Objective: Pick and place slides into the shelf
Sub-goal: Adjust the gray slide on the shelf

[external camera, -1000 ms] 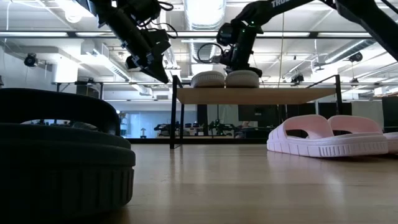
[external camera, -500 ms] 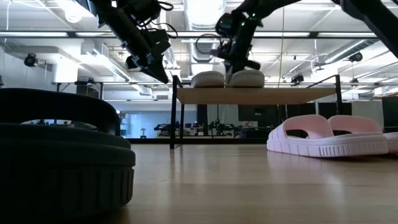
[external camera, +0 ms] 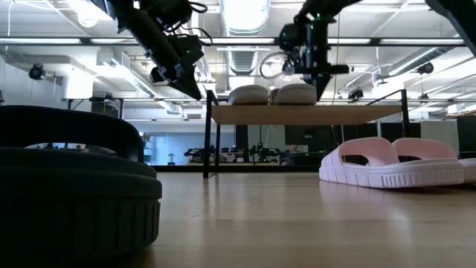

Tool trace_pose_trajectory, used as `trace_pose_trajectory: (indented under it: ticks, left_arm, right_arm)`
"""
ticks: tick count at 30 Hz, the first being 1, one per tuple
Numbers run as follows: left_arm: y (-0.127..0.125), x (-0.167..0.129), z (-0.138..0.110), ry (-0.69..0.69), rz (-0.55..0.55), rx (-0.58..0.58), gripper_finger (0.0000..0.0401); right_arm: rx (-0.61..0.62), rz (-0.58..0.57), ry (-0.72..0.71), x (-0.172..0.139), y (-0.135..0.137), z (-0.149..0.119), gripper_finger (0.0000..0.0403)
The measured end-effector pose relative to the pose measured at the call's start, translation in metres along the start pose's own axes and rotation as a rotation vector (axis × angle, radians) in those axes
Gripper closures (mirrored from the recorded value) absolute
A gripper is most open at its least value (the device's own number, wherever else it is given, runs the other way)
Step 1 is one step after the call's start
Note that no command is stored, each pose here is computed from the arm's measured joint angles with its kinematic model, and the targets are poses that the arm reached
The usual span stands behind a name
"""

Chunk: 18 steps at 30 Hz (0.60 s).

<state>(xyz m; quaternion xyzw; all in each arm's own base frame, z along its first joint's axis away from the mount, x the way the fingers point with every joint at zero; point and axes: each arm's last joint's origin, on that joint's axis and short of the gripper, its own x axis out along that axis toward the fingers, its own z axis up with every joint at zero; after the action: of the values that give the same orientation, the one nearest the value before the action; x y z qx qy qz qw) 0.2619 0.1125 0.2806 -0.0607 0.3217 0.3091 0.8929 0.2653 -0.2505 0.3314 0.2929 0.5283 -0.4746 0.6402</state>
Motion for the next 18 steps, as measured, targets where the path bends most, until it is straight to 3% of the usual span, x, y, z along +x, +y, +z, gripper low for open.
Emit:
trace_pose_trajectory:
  ticks: [6, 11, 18]
  left_arm:
    - [0.000, 0.000, -0.001, 0.009, 0.001, 0.002, 0.0401]
    - [0.000, 0.001, -0.002, 0.012, 0.002, 0.003, 0.0401]
    - [0.000, 0.002, -0.005, 0.023, 0.005, 0.003, 0.0401]
  right_arm:
    - [-0.015, 0.105, 0.116, 0.028, 0.009, -0.010, 0.0394]
    - [-0.028, 0.202, 0.096, 0.036, 0.025, -0.012, 0.0394]
    - [-0.012, 0.245, 0.044, 0.032, 0.031, -0.007, 0.0394]
